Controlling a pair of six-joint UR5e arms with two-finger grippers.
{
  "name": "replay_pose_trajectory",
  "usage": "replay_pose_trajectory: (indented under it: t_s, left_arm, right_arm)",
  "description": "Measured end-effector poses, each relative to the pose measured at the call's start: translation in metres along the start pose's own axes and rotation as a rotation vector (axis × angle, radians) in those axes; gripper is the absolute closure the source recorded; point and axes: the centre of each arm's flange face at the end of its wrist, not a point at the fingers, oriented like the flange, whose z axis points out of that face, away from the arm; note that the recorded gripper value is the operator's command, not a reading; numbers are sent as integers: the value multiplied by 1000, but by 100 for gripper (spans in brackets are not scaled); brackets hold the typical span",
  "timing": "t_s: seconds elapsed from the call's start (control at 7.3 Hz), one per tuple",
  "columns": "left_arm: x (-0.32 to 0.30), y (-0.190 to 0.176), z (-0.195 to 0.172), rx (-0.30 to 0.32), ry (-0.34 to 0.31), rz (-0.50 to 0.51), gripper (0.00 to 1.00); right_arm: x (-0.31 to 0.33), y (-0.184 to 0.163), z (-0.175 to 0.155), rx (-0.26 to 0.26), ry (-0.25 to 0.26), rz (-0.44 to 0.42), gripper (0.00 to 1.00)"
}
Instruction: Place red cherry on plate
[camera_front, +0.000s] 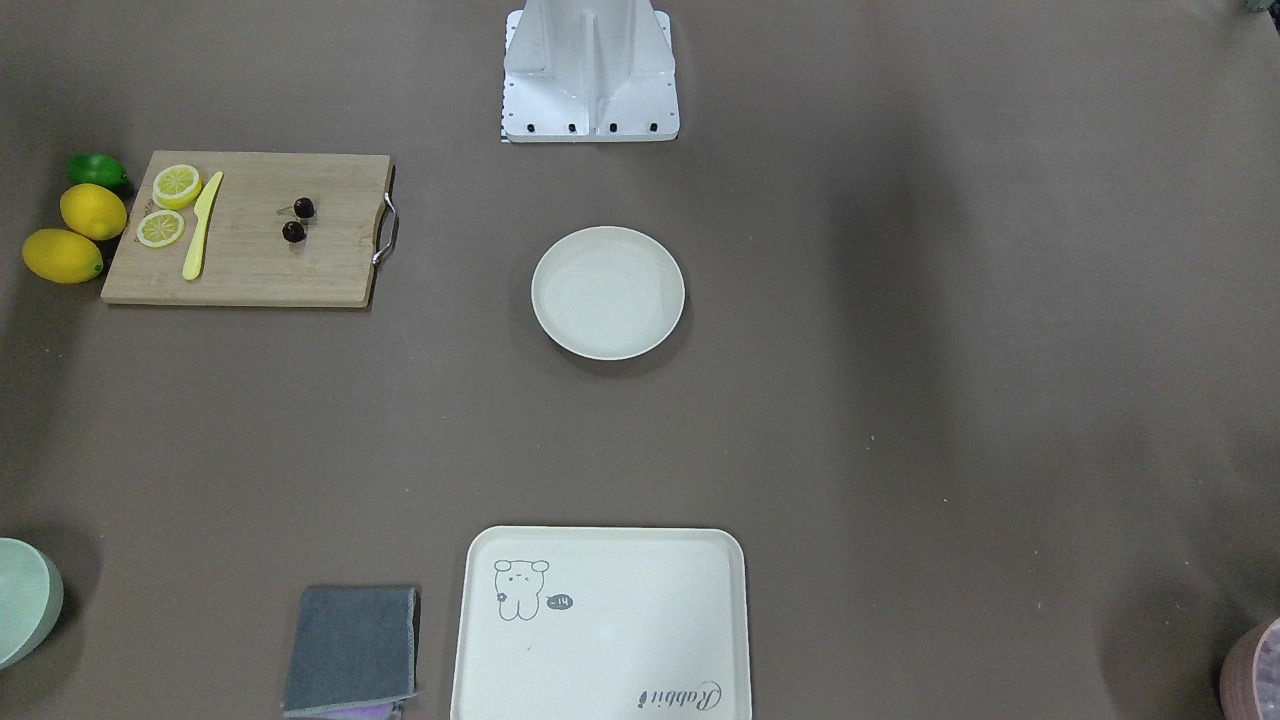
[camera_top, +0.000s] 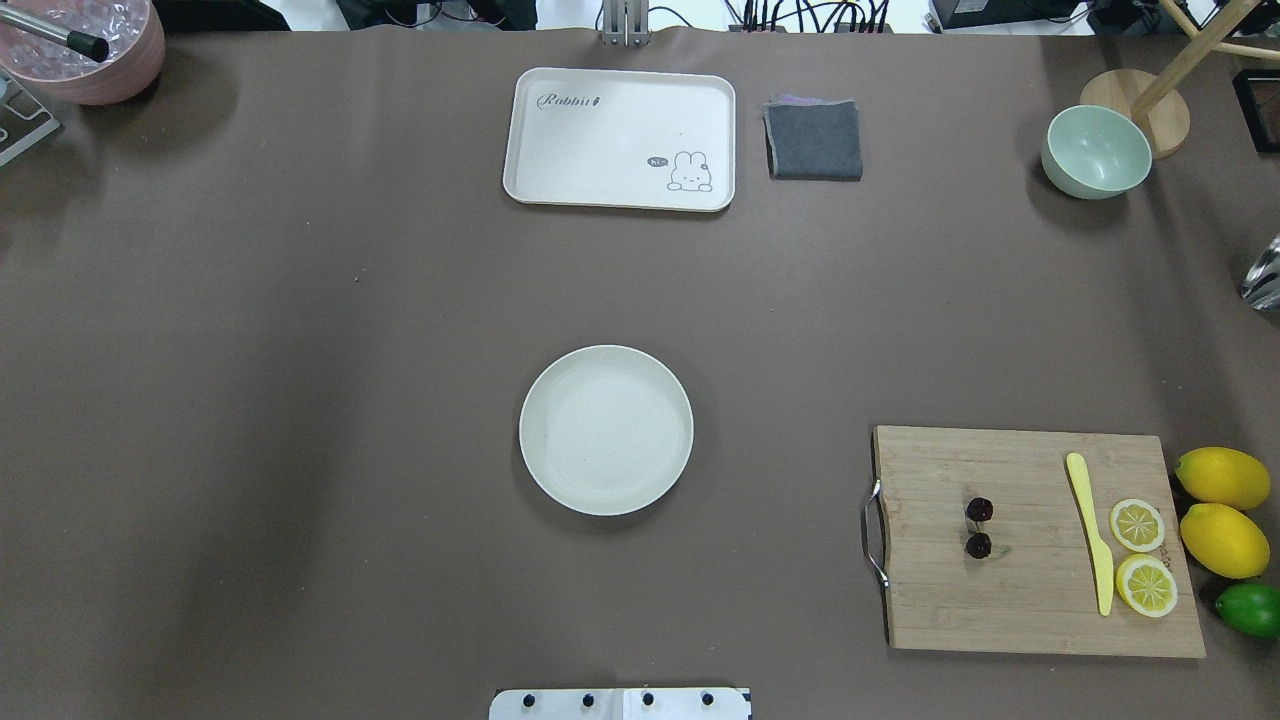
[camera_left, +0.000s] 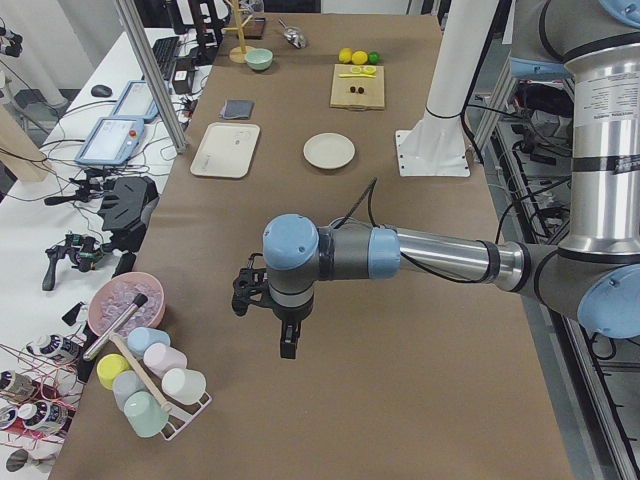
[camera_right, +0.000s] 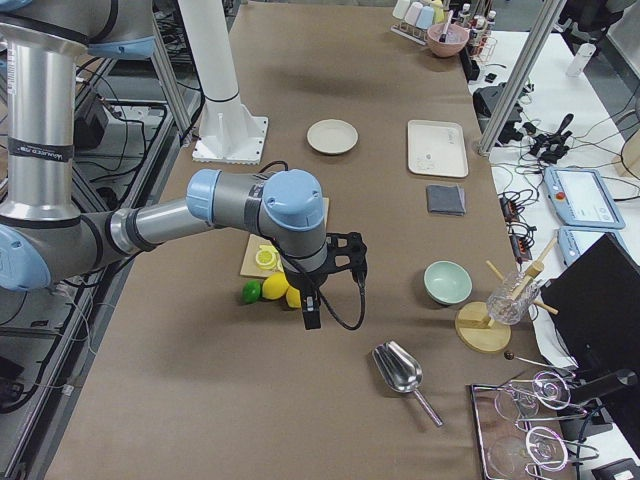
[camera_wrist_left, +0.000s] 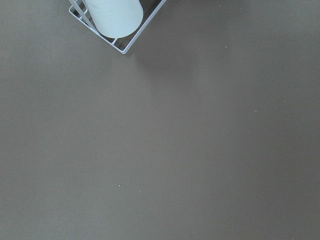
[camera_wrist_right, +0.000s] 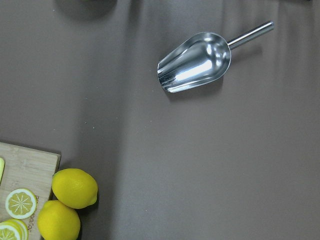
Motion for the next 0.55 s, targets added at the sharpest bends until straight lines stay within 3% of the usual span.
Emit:
replay_pose_trajectory:
  t_s: [0.55]
  left_arm:
    - [0,0,0,1,1,-1,2]
  right_arm:
    - [-37,-15,1,-16,8,-23,0]
